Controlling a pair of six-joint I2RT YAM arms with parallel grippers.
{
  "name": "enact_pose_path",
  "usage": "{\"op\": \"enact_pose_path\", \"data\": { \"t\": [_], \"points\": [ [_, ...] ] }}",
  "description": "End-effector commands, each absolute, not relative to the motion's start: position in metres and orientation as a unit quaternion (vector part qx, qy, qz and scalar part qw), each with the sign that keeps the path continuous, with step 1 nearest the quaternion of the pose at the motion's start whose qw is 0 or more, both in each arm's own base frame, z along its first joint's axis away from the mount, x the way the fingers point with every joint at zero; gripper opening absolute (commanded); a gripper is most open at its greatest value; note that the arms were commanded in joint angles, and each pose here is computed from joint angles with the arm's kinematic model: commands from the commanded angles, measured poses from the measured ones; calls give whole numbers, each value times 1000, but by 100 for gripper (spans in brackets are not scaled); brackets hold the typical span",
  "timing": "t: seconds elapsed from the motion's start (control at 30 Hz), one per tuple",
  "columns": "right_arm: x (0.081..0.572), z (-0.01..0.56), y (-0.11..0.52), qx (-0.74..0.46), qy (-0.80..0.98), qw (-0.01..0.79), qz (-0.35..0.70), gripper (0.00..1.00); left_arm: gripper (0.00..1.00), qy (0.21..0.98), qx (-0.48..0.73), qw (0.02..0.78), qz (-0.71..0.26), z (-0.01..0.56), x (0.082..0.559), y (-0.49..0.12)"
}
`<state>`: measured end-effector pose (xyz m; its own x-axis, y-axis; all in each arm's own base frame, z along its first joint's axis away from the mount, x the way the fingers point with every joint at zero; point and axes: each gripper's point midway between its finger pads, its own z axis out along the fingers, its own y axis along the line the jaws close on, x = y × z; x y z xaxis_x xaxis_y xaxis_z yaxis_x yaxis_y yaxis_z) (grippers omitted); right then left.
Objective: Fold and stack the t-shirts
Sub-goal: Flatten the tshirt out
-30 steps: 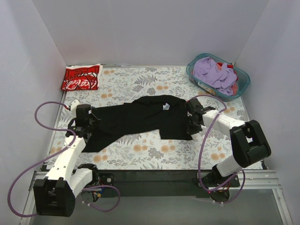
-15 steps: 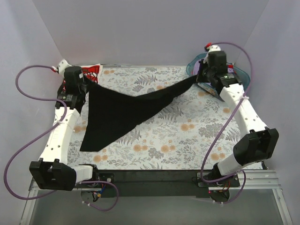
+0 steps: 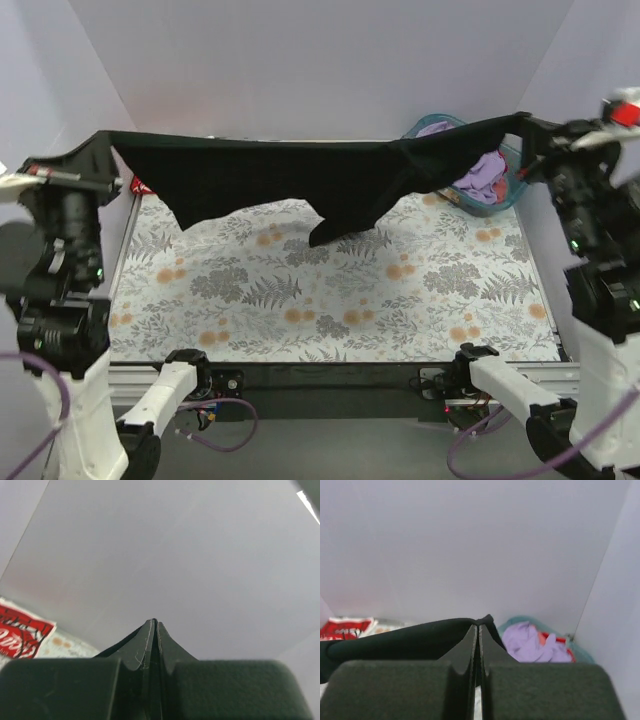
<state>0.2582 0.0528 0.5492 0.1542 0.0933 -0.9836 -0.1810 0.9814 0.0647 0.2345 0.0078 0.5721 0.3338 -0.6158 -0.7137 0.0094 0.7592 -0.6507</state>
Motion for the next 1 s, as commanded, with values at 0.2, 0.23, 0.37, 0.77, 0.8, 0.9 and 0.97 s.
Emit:
{"op": "enact_pose_path", "data": {
  "t": [0.2, 0.23, 0.37, 0.77, 0.8, 0.9, 0.97],
  "points": [
    [147, 648, 10, -49, 500, 864, 14, 1, 0, 452, -240, 826, -237, 634, 147, 8],
    [140, 657, 7, -46, 490, 871, 7, 1, 0, 451, -239, 827, -236, 636, 147, 8],
    [154, 661, 10, -63, 492, 868, -12, 1, 0, 458, -236, 826, -229, 636, 152, 9],
    [370, 496, 89, -145, 652, 743, 47, 1, 0, 663, -294, 681, -96, 414, 343, 11],
    [382, 478, 99, -160, 660, 731, 61, 1, 0, 678, -308, 663, -71, 386, 358, 16],
    [429, 403, 118, -176, 703, 685, 78, 1, 0, 717, -327, 615, -30, 299, 391, 23],
    [450, 374, 125, -180, 712, 673, 84, 1, 0, 727, -341, 595, -21, 257, 405, 31]
  ]
}}
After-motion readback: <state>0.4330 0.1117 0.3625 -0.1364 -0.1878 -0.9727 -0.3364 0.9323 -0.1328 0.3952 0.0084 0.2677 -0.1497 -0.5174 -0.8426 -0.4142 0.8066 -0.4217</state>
